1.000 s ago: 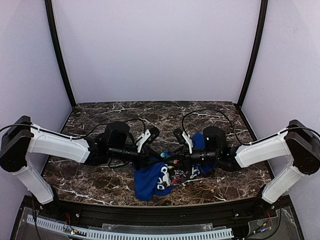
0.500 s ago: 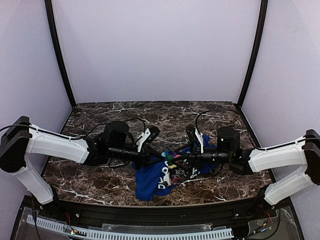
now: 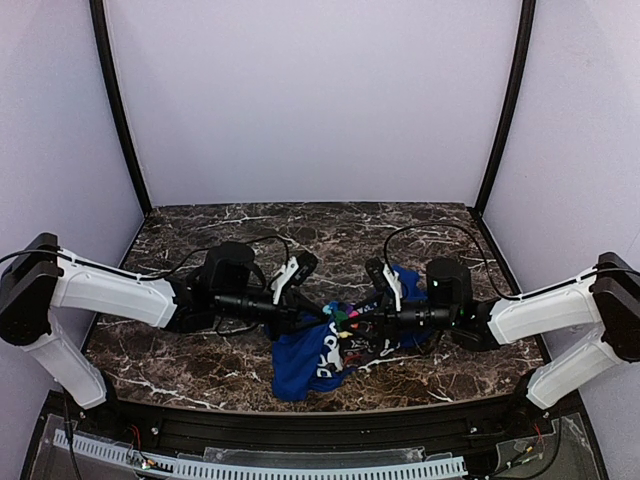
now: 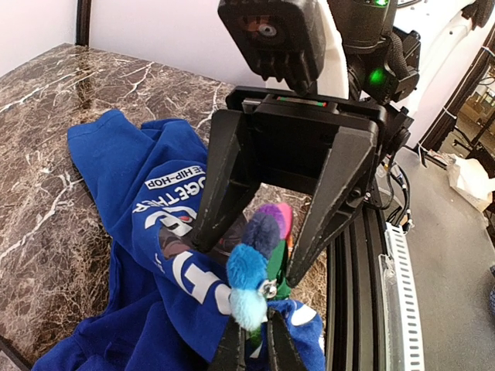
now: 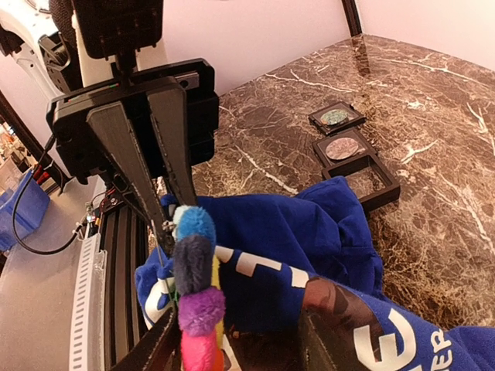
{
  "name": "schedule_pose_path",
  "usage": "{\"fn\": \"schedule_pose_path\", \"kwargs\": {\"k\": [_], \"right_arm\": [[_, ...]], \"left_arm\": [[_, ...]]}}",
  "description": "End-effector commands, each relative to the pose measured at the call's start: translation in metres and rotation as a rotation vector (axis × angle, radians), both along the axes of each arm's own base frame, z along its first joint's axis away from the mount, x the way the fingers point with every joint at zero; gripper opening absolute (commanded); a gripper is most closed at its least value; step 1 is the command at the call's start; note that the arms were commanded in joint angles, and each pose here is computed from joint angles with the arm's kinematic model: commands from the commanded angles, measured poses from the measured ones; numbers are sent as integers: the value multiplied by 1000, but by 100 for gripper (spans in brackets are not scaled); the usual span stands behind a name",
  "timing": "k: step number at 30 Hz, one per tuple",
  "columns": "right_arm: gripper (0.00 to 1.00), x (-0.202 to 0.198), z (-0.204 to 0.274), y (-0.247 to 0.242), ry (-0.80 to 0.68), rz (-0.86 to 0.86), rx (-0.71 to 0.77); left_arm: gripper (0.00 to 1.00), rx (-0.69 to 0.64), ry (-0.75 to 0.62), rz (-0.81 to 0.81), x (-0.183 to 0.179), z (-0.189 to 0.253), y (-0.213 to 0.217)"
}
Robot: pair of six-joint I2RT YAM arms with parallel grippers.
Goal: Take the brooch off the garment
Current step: Open the brooch on the crumpled clothing, then remove the brooch from the crumpled clothing.
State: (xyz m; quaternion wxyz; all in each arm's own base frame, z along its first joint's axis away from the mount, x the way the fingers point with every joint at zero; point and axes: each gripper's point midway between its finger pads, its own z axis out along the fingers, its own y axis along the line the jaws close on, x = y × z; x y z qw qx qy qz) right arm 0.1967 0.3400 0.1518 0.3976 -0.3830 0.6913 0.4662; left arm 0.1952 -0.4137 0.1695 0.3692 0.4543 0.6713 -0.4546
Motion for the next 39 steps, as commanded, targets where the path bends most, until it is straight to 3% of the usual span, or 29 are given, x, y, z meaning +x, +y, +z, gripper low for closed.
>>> {"fn": "schedule_pose_path", "kwargs": {"k": [1,13,27,31,39], "right_arm": [[47,3,12,4,-23,12,47],[52,3,15,9,-16,27,59],[35,6,18,13,-15,28,66],[42,6,18,14,-15,32,64],[47,6,24,16,-19,33,77]], "left_arm": [[1,-54,-33,-13,-3,21,3],[1,-52,-27,-25,-4,19,1],[1,-49,-19,-39,-5,18,-1],[1,-37,-19,-25,-2,16,-1],[1,-31,-12,-31,-2,13,-3]]}}
